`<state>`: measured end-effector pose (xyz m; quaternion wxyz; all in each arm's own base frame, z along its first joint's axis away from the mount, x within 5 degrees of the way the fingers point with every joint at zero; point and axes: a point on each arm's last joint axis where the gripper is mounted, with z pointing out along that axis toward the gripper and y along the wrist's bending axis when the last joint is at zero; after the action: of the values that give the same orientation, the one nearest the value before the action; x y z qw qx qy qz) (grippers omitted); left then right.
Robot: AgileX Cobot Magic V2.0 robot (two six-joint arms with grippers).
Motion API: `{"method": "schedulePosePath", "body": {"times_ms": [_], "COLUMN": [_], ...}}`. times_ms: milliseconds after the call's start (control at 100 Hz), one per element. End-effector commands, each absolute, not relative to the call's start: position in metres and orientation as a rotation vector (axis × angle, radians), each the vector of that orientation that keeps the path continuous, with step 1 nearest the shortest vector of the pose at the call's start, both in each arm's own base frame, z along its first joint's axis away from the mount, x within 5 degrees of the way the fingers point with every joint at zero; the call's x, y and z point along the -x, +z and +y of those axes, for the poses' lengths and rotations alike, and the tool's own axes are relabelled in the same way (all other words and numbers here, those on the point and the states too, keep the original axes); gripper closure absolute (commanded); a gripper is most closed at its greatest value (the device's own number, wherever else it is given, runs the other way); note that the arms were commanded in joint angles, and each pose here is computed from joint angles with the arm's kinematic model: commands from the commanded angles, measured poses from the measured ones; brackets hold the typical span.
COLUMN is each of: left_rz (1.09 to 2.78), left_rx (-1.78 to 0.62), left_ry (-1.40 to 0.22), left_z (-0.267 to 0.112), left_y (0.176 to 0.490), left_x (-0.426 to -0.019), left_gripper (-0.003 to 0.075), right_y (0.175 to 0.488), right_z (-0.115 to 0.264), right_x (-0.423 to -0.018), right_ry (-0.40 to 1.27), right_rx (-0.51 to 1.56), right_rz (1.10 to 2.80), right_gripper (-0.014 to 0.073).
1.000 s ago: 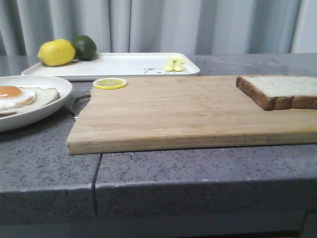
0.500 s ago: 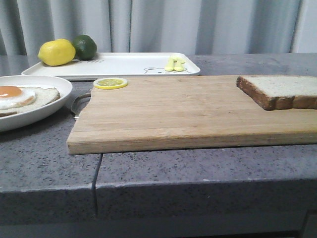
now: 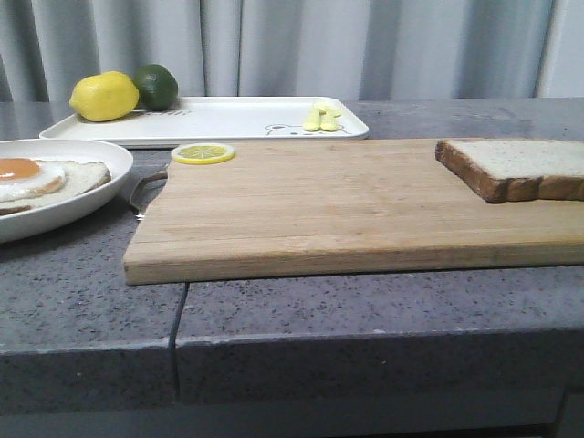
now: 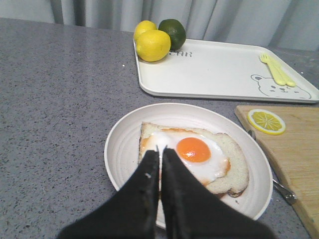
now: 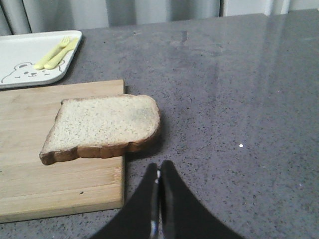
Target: Place bread and move sandwich to tray
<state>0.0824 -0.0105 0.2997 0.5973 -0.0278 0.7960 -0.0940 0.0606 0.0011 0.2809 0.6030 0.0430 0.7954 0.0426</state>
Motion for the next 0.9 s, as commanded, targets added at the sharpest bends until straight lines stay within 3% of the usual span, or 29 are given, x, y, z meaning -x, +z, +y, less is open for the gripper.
{"method": "schedulePosePath", "body": {"times_ms": [0,340,610,730,890], "left_rz": [1.819,2.025,2.007,2.007,2.007], "left_rx": [0.071,-0.089,-0.082,-0.082,-0.089], "left_ry": [-0.248,-0.292,-0.312,-0.312,-0.309], "left_z": [-0.012,-0.023,-0.024,-0.024,-0.024], "left_y": [0.333,0.391,0.396,0.396,0.397], "left_x": [-0.091,-0.115,-0.126,-0.126,-0.126], "left_gripper": [0.0739,0.0739,0.0739,0.0739,0.0734], "right_y": [0.307,0.354,0.356,0.356,0.36], "right_z": [0.001,0.002,0.002,0.002,0.002], "right_x": [-0.068,-0.103,-0.13,-0.133,-0.135], "right_ry": [0.1,0.09,0.085,0.087,0.093], "right_rx": [-0.099,-0.108,-0.112,-0.112,-0.112], "right_rz": [1.82,2.018,2.115,2.109,2.064], "right_gripper": [0.0655,0.0655,0.0641,0.0571,0.0368]}}
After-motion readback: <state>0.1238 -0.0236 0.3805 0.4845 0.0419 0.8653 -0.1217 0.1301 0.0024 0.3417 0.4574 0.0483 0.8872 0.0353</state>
